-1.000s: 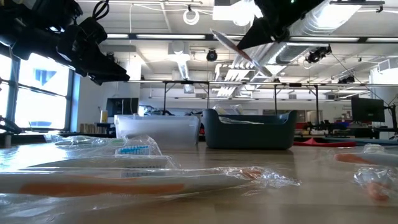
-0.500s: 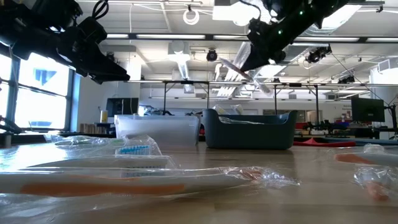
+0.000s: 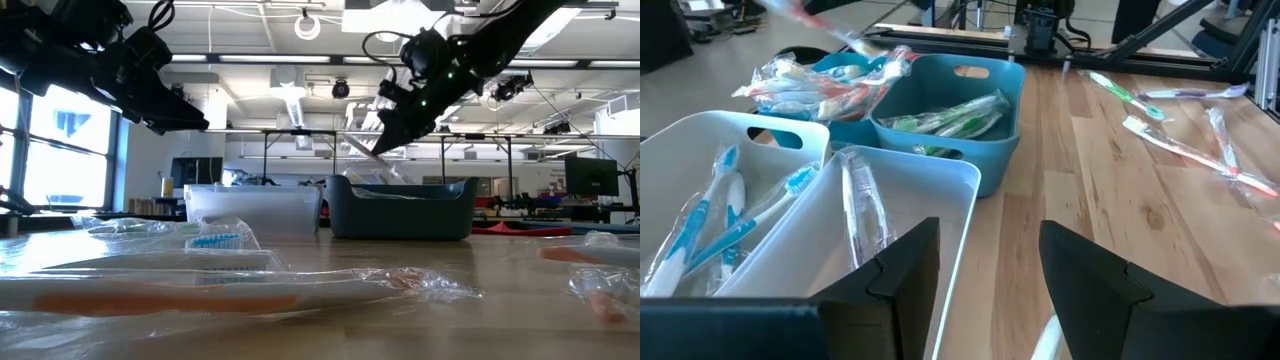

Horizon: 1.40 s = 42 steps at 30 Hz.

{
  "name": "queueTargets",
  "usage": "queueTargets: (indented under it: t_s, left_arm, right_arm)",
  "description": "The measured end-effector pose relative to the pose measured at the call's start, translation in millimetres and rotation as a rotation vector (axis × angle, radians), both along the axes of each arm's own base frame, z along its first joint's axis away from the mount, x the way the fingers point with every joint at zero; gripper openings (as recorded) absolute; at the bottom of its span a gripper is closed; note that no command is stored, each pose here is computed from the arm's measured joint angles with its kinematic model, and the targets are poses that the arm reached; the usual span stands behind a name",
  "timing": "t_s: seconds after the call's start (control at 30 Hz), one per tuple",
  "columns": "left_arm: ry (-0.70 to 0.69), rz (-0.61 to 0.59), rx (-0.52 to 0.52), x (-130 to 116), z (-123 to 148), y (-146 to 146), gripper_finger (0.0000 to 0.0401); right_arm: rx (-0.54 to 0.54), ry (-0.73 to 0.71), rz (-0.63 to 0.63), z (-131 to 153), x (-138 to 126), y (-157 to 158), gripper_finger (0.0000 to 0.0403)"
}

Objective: Pick & Place Toothbrushes
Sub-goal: Put the orange toothbrush into the blue bin

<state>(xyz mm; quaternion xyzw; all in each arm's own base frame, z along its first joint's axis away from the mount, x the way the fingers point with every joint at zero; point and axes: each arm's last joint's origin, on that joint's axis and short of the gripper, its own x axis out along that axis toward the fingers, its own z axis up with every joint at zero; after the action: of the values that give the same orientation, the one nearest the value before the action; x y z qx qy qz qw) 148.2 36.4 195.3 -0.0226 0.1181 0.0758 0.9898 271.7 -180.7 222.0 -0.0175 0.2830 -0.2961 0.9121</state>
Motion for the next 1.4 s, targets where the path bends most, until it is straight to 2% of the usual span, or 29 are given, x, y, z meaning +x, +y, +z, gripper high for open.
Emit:
queueTargets:
  t_s: [0.37,0.7,1.03,1.4]
  left_arm:
    - [0.008,-0.014,0.054,0,0,0,0.0171]
    - [0.017,0.032,0.092,0,0,2,0.0171]
    - [0.018,0.038,0.093,0,0,2,0.0171]
    - [0.018,0.038,0.093,0,0,2,0.0171]
  right_arm:
    - [0.015,0.112,-0.015,-36,1,-22,0.0003]
    - [-0.003,0.129,0.028,-37,1,-23,0.0003]
    - [0.082,0.168,0.060,-43,-8,-26,0.0003]
    - [0.090,0.181,0.058,-44,-8,-25,0.0003]
